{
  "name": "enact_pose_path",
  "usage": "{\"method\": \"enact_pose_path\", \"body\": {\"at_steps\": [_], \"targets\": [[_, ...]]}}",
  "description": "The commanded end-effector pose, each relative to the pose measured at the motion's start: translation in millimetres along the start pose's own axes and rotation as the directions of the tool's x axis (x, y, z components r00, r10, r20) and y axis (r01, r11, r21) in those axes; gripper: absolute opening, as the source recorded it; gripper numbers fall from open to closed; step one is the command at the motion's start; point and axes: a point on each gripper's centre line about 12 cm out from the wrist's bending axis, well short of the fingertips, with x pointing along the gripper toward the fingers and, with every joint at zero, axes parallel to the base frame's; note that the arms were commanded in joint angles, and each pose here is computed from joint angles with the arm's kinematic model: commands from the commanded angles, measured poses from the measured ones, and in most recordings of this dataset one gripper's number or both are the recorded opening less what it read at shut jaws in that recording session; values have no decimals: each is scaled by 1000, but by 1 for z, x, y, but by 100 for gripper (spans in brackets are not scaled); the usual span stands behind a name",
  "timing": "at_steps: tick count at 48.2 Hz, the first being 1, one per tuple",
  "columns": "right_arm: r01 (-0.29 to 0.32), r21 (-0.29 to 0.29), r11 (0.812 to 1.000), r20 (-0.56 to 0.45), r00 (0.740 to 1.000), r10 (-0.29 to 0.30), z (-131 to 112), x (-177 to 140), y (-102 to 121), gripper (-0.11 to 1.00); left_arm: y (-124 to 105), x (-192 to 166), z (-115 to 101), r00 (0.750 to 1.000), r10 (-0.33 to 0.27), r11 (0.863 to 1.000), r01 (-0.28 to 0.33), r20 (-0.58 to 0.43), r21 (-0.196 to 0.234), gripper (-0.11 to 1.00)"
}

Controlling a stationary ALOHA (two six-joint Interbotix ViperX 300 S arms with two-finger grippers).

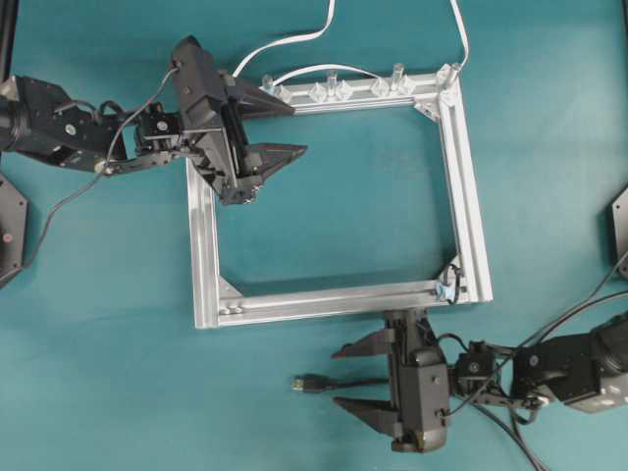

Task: Insert the wire through the string loop located on the right side.
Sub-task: 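Grasp the black USB cable near its plug with the right gripper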

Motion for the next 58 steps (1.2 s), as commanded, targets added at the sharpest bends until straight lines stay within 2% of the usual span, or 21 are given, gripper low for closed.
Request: {"method": "enact_pose_path", "body": {"at_steps": [1,24,41,44,50,53,55,58], "targets": [[-10,13,1000,28,1000,10,10,2,5,79,-5,-3,12,999,-14,1000,14,38,7,76],[-13,-2,1000,-28,1000,13,-8,13,9,78,-5,-3,11,999,-15,1000,15,35,8,76],[-2,4,1000,-30,1000,2,-7,15,4,77,-5,-2,10,999,-15,1000,15,32,8,76],[1,0,1000,-30,1000,-1,-7,16,3,68,-5,-3,11,999,-15,1000,15,34,6,76],[2,5,1000,-49,999,-1,-8,17,0,31,-6,-3,10,999,-16,1000,16,32,5,76],[-5,11,1000,-71,997,5,-9,19,0,17,-5,-3,11,999,-15,1000,15,34,5,76],[-9,16,1000,-85,996,10,-9,20,0,11,-5,-3,11,999,-14,1000,14,34,4,76],[-14,22,1000,-95,995,16,-8,22,0,11,-5,-2,10,999,-15,1000,15,32,5,76]]}}
